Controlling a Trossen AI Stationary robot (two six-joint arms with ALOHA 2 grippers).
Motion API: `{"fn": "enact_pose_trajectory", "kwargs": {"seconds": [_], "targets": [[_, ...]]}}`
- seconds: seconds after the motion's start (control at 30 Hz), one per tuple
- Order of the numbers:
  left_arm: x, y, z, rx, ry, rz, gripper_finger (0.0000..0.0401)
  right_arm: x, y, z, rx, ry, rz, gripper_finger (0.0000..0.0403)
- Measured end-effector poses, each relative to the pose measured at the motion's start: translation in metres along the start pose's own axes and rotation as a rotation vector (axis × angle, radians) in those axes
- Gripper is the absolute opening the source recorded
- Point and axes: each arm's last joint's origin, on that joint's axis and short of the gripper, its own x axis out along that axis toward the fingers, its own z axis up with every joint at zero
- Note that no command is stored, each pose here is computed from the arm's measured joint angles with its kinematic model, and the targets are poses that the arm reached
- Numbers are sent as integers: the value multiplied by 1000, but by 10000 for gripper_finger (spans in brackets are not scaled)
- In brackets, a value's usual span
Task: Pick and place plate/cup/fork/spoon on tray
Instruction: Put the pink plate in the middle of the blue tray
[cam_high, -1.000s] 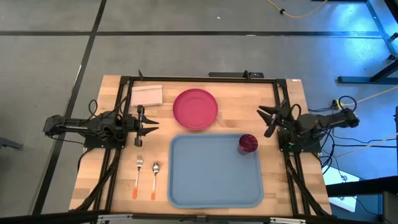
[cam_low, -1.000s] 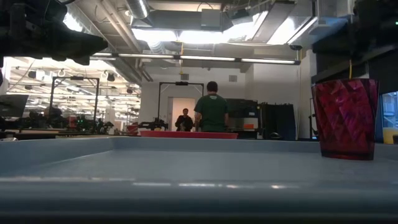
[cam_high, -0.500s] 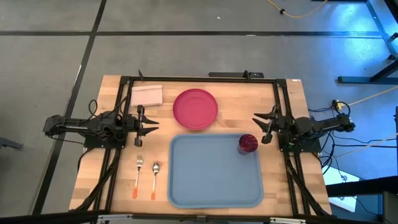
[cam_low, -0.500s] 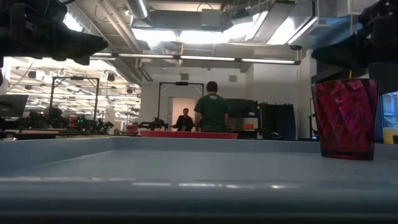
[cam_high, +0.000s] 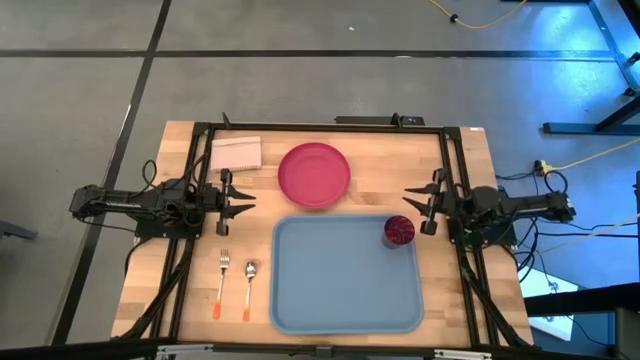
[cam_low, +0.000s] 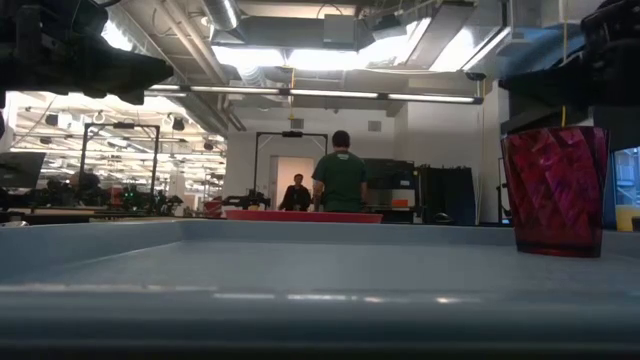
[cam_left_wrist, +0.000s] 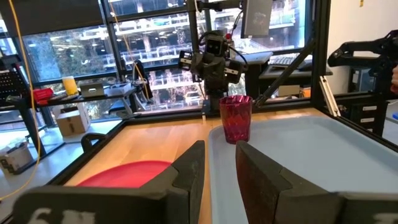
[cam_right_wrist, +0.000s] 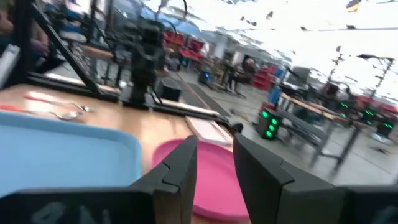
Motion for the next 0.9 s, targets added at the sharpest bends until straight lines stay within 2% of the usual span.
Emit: {"fn": "enact_pose_trajectory", "kwargs": {"seconds": [0.13,0.3,0.9], "targets": [[0,0,0,0,0,0,84,1,-3,0,10,-20,39,110],[0,0,0,0,0,0,84,2,-1,-7,93,20,143,110],[0,0,0,0,0,0,84,2,-1,-7,120,23,146,110]]}}
